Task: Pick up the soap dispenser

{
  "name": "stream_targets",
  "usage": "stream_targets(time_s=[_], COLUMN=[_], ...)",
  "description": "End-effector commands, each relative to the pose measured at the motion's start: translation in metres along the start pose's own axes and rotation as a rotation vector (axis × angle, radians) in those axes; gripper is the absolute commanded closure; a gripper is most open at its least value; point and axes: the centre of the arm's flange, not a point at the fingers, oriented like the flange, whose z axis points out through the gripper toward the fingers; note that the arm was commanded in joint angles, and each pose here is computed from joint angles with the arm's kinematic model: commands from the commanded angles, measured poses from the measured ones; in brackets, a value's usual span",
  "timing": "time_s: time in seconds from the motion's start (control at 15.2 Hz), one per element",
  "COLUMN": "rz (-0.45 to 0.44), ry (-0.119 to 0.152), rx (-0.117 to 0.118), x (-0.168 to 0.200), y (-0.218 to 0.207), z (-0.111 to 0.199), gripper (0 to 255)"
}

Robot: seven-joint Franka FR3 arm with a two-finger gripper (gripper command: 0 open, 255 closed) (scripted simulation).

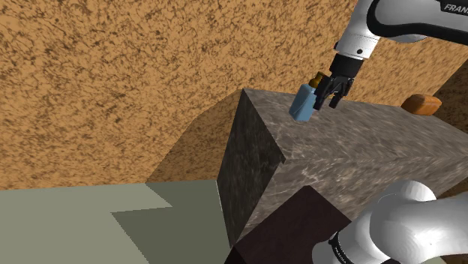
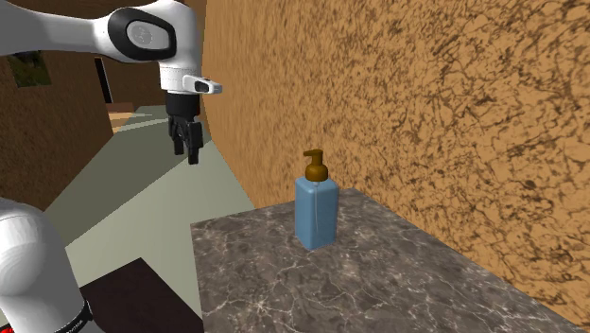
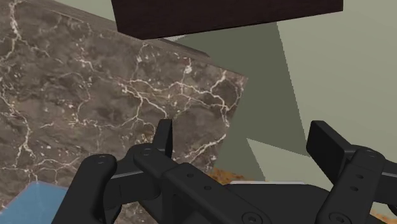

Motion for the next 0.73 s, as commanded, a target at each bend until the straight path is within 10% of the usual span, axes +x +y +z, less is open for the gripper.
stream_targets(time_s=[0.0,0.66], rz=[0.008,0.048], ry=[0.004,0.022], rx=[-0.001,-0.003], x=[0.018,0.100], y=[0.019,0.116], z=[-0.005,-0.037], gripper=[0,0])
